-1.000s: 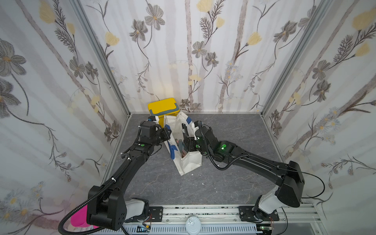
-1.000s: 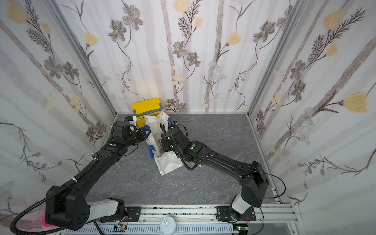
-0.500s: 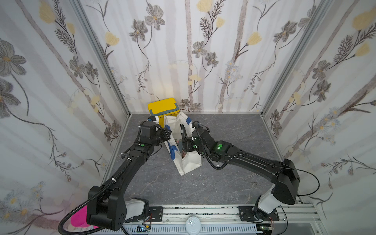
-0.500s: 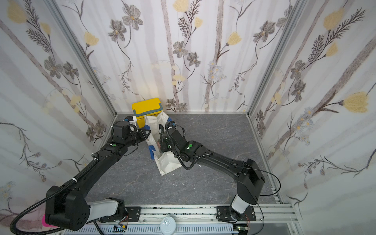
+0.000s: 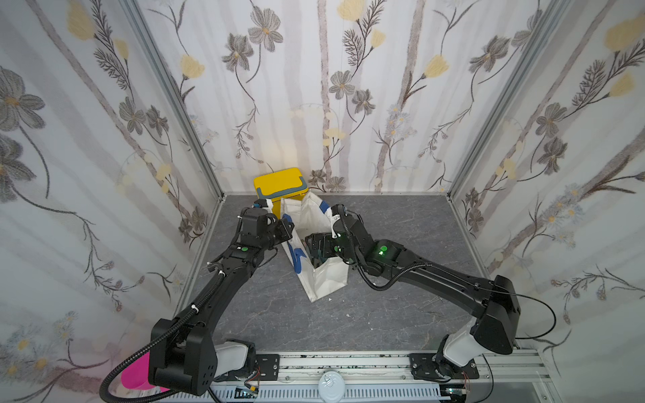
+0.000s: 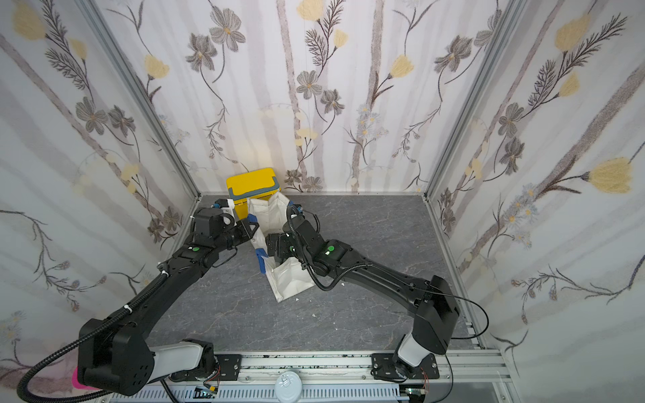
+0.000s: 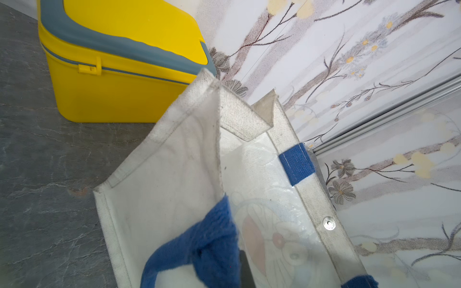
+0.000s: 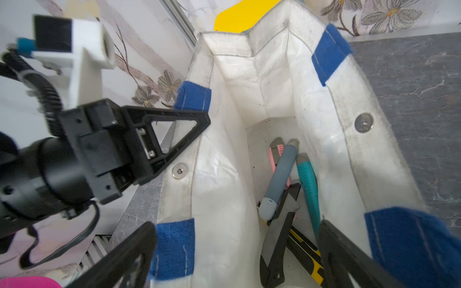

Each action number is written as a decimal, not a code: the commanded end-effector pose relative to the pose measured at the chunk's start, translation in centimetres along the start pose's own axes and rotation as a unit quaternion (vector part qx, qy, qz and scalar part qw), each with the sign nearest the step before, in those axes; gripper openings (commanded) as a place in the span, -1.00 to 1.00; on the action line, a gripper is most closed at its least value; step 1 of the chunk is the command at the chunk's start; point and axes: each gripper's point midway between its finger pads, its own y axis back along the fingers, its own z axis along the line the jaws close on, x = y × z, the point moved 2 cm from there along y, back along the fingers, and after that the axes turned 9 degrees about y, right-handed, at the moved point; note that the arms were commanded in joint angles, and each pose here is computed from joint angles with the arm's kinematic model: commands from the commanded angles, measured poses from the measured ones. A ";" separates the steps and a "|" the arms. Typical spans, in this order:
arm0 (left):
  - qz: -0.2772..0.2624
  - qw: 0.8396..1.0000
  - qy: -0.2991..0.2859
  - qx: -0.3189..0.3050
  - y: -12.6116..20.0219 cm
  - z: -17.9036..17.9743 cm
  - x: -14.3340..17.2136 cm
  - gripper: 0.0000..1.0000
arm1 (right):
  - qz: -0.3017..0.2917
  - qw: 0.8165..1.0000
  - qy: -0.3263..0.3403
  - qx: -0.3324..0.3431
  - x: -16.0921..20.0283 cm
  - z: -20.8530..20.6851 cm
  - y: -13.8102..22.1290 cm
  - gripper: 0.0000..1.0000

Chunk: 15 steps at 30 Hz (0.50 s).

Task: Place the art knife into the pouch
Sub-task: Place the utility knife in the pouch.

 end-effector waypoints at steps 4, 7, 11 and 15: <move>-0.019 1.000 -0.011 0.018 0.1 -0.9 -0.9 -1.00 | -0.064 0.996 0.005 0.059 -2.6 -3.6 4.3 1.00; -0.021 1.000 -0.012 0.015 0.1 -0.8 -1.0 -1.00 | -0.079 0.993 -0.009 0.085 -2.8 -6.3 6.0 0.99; -0.022 1.000 -0.011 0.014 0.1 -0.8 -1.0 -1.00 | -0.102 0.985 -0.026 0.140 -2.5 -11.0 8.3 0.99; -0.022 1.000 -0.011 0.012 0.0 -0.6 -0.9 -1.00 | -0.137 0.969 -0.036 0.204 -2.1 -15.8 10.3 0.99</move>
